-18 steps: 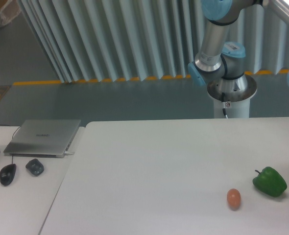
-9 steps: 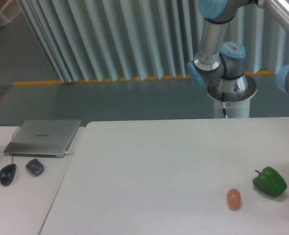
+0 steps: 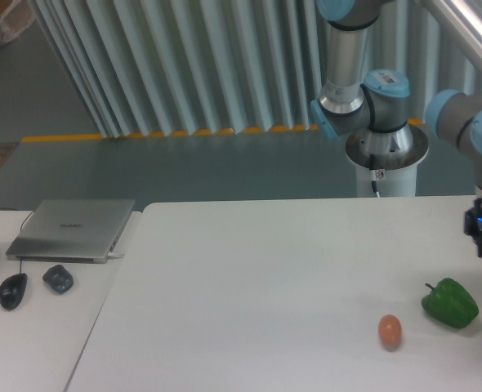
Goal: Place the yellow pepper in a basket
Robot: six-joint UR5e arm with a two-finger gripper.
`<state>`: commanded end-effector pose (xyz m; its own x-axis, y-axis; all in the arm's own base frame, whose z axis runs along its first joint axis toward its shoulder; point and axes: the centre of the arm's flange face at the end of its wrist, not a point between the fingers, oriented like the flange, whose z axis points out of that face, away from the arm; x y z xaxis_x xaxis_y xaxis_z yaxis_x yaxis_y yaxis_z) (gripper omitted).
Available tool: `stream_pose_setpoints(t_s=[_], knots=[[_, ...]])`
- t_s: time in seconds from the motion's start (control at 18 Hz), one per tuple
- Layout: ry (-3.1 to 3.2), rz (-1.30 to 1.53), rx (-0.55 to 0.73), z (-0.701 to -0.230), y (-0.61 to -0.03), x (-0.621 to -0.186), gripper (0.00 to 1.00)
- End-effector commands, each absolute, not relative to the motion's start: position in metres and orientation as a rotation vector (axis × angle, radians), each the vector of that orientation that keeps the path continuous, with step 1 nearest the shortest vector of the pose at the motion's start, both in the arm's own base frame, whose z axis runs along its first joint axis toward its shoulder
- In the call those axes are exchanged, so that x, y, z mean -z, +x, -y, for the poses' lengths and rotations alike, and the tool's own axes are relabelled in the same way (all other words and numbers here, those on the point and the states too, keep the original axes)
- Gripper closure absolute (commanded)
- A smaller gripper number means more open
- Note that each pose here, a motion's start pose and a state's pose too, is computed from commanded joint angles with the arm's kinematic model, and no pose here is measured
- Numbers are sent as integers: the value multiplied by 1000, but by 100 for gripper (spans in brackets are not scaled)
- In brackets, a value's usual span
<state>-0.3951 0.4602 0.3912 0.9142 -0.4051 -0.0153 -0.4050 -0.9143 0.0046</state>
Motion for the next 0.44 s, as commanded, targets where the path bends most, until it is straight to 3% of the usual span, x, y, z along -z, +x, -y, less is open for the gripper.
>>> stream_pose_setpoints(t_s=[0.44], knots=[[3013, 733, -78, -473, -346, -398, 0]])
